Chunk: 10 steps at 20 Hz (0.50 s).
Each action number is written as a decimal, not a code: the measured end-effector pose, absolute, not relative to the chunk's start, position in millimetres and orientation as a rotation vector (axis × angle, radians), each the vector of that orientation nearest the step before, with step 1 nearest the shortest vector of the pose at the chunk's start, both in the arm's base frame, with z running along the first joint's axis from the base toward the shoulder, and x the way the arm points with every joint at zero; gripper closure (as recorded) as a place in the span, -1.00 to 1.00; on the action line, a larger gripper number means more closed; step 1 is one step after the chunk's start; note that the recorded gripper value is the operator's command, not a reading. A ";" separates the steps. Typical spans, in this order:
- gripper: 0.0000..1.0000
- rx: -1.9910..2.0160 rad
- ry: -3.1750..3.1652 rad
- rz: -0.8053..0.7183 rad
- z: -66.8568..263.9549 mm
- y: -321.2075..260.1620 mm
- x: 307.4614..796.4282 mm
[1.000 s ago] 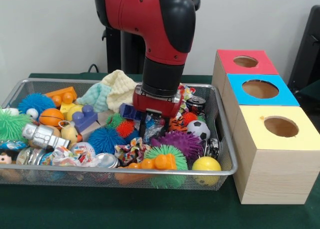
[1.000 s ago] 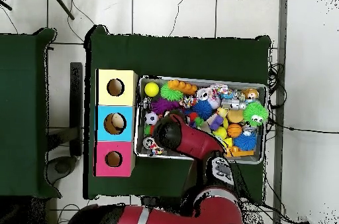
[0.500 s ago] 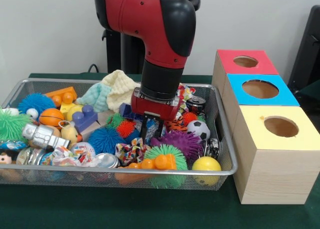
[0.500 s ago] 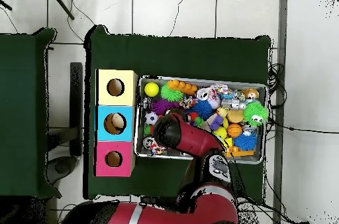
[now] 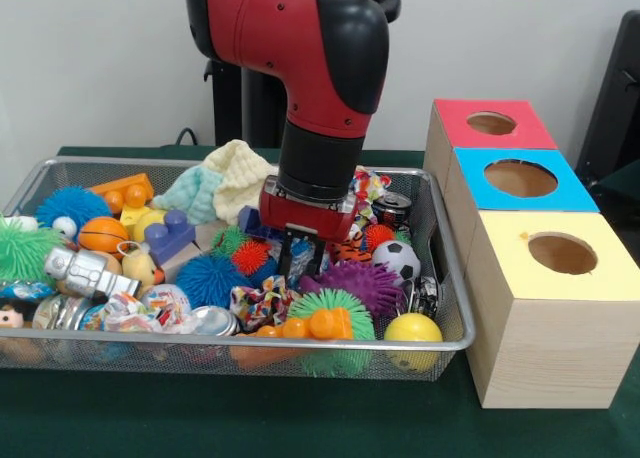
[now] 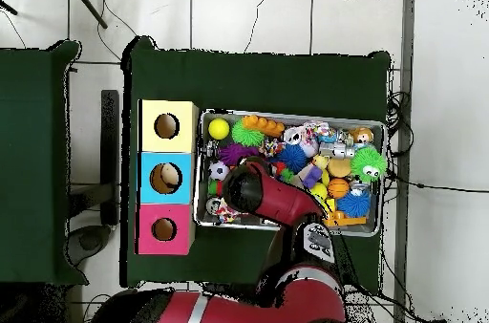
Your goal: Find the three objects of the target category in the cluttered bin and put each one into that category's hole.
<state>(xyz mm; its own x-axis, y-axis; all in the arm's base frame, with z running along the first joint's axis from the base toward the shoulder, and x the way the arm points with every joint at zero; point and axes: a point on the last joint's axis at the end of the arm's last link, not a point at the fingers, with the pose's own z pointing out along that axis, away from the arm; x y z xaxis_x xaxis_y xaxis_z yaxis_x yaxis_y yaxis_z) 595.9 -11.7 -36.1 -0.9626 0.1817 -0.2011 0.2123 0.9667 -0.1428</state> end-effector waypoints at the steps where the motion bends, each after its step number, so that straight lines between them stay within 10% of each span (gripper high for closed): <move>1: 1.00 0.298 2.929 -0.241 -36.0 -11.7 596.2; 10: 1.00 0.382 2.966 -0.147 -21.7 -17.7 593.7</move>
<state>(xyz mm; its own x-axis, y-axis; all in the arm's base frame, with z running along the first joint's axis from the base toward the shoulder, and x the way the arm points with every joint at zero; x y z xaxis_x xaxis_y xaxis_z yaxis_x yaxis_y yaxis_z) 593.7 -17.7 -21.7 -0.9567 0.2441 -0.1585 0.2586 0.9628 -0.0781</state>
